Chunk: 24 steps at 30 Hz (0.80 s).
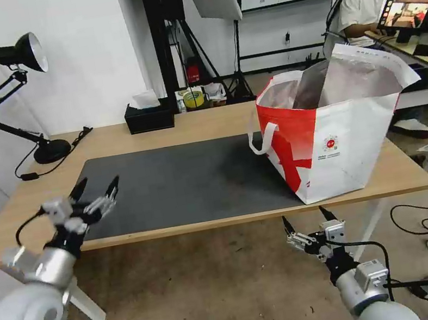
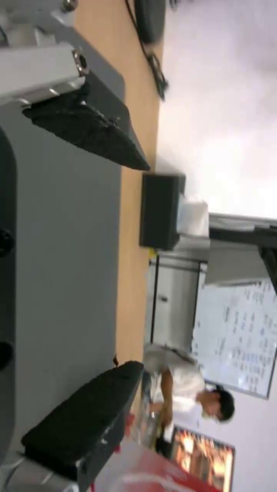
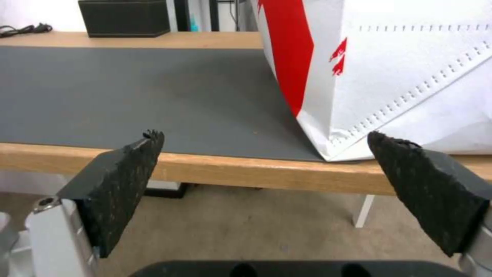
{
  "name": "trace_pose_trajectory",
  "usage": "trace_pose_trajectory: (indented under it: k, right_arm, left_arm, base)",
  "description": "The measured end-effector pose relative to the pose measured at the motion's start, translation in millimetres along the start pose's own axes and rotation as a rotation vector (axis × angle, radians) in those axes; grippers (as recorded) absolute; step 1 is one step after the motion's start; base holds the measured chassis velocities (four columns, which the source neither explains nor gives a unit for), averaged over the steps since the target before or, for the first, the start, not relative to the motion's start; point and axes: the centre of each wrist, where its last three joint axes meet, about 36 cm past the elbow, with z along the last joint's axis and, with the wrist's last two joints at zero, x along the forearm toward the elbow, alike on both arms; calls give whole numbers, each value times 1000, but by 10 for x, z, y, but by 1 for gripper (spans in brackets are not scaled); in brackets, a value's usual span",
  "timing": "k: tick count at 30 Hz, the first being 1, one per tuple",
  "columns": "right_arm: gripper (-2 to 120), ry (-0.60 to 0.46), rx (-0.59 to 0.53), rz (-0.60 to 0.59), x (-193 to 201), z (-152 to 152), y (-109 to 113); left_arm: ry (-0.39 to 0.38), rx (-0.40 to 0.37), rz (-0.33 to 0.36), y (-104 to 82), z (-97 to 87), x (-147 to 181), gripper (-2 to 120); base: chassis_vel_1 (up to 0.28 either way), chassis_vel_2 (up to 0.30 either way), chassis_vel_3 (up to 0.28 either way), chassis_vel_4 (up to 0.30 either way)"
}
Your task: Pick up the trash from the table and place it into the takeout bag.
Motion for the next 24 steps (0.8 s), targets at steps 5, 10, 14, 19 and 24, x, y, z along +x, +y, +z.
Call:
trace_pose_trajectory:
  k: [5,10,14,19,24]
  right_arm:
    - [100,0,0,0,0,0,0]
    - [100,0,0,0,0,0,0]
    - [100,0,0,0,0,0,0]
    - [100,0,0,0,0,0,0]
    - [100,0,0,0,0,0,0]
  left_arm:
    - [-1,-29,-59,9,145,212,100]
    - [22,-36,-137,-36,386,511,100]
    - [45,-36,-171,-112,545,670,100]
    - [86,-27,-210,-186,668,780,100]
    - [115,-24,-226,-202,760,854,100]
  base:
    - [0,0,0,0]
    - [0,0,0,0]
    - [0,0,0,0]
    - [0,0,0,0]
    - [0,0,0,0]
